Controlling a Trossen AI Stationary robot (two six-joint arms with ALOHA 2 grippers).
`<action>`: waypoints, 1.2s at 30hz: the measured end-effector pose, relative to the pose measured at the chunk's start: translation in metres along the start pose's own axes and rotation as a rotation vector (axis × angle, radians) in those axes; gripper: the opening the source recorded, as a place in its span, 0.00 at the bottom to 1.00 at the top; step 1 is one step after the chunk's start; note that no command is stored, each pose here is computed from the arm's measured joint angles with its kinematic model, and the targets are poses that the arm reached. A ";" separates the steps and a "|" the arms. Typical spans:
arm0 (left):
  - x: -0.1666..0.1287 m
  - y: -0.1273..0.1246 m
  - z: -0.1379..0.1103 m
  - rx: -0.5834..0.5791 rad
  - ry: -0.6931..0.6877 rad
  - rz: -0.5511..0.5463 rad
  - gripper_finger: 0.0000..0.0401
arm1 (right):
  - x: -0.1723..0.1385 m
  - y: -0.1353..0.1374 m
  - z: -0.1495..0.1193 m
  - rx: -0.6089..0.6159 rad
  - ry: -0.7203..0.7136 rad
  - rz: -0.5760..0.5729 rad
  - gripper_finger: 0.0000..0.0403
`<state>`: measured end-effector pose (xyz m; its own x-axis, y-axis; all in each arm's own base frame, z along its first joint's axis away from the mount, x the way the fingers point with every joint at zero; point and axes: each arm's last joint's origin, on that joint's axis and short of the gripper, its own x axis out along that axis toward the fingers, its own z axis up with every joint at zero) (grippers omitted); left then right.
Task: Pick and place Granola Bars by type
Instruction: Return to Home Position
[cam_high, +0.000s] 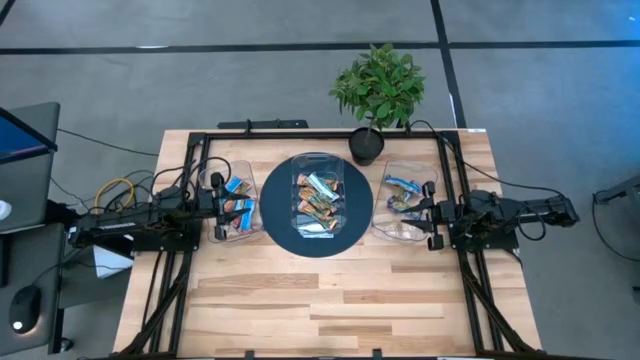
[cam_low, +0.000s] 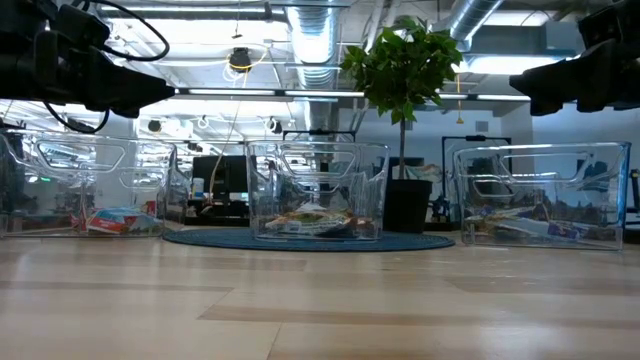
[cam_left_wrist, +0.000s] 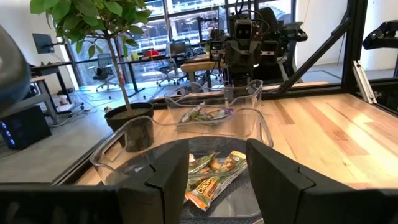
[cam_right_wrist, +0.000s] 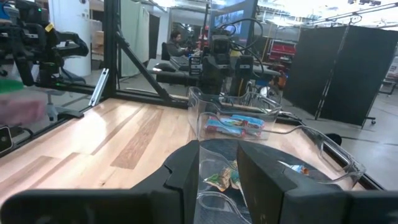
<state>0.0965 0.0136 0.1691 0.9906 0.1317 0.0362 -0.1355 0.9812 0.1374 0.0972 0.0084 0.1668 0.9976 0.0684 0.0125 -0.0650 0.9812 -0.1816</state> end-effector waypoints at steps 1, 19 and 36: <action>0.000 0.000 0.000 -0.005 0.000 0.000 0.39 | 0.000 0.000 0.000 0.000 0.000 0.000 0.25; 0.000 0.000 0.000 -0.002 0.000 0.000 0.39 | 0.000 0.000 0.000 0.000 0.001 0.000 0.25; 0.000 0.000 0.000 -0.007 0.000 0.000 0.39 | 0.000 0.000 0.000 0.000 0.001 0.000 0.25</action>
<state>0.0965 0.0136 0.1691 0.9907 0.1315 0.0362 -0.1352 0.9823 0.1300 0.0972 0.0084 0.1667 0.9976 0.0678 0.0116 -0.0646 0.9812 -0.1816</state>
